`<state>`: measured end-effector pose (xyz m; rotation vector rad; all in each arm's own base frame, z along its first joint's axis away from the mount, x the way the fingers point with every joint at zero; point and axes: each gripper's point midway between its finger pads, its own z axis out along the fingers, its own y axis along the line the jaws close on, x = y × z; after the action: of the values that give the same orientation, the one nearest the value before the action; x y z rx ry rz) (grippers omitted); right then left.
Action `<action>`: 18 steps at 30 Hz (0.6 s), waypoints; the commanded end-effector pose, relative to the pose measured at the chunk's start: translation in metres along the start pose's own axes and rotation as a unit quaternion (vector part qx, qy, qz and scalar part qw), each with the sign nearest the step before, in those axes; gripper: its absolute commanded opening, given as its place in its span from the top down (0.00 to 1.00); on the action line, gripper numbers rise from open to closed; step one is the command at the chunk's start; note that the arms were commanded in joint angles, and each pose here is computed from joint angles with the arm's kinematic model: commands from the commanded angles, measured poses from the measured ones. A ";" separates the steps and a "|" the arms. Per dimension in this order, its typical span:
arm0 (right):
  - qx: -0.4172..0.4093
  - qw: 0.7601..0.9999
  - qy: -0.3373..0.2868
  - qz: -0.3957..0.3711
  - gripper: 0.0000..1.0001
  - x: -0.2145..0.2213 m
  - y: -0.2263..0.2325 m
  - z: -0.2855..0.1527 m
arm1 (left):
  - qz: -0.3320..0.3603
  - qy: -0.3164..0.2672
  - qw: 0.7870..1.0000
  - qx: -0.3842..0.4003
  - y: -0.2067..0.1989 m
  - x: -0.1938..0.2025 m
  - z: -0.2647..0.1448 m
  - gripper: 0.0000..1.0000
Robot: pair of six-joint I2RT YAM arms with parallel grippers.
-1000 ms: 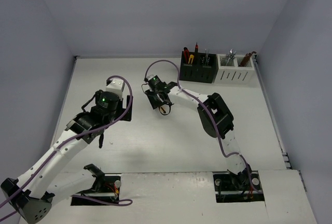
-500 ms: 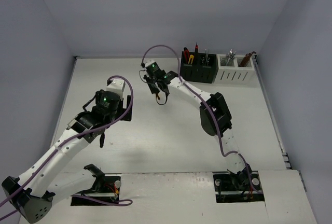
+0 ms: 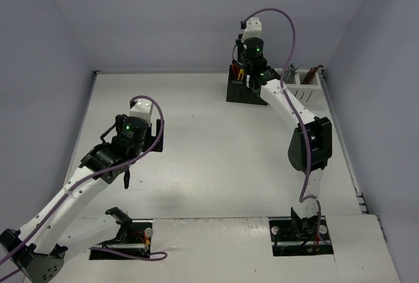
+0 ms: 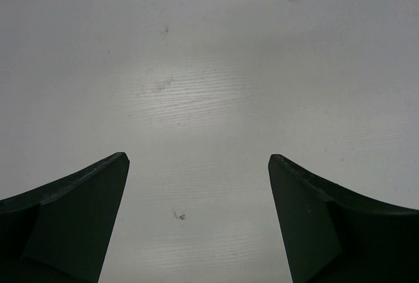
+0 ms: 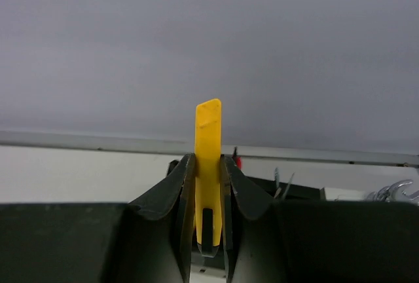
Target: Sort the tools into containers
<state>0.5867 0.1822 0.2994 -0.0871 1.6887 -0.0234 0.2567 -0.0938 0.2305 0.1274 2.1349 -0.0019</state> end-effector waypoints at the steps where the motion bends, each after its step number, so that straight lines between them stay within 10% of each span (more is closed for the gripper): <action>1: 0.011 0.996 -0.092 0.018 1.00 -0.030 -0.007 0.020 | -0.020 -0.039 0.999 -0.011 0.007 -0.023 -0.009 0.15; 18: -0.028 0.997 -0.055 0.042 0.87 0.044 0.012 0.053 | -0.019 -0.044 0.999 -0.023 0.011 -0.029 -0.009 0.15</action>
<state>0.6371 0.1908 0.1878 -0.1080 1.7403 0.0164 0.2567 -0.0892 0.2336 0.1110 2.1213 0.0170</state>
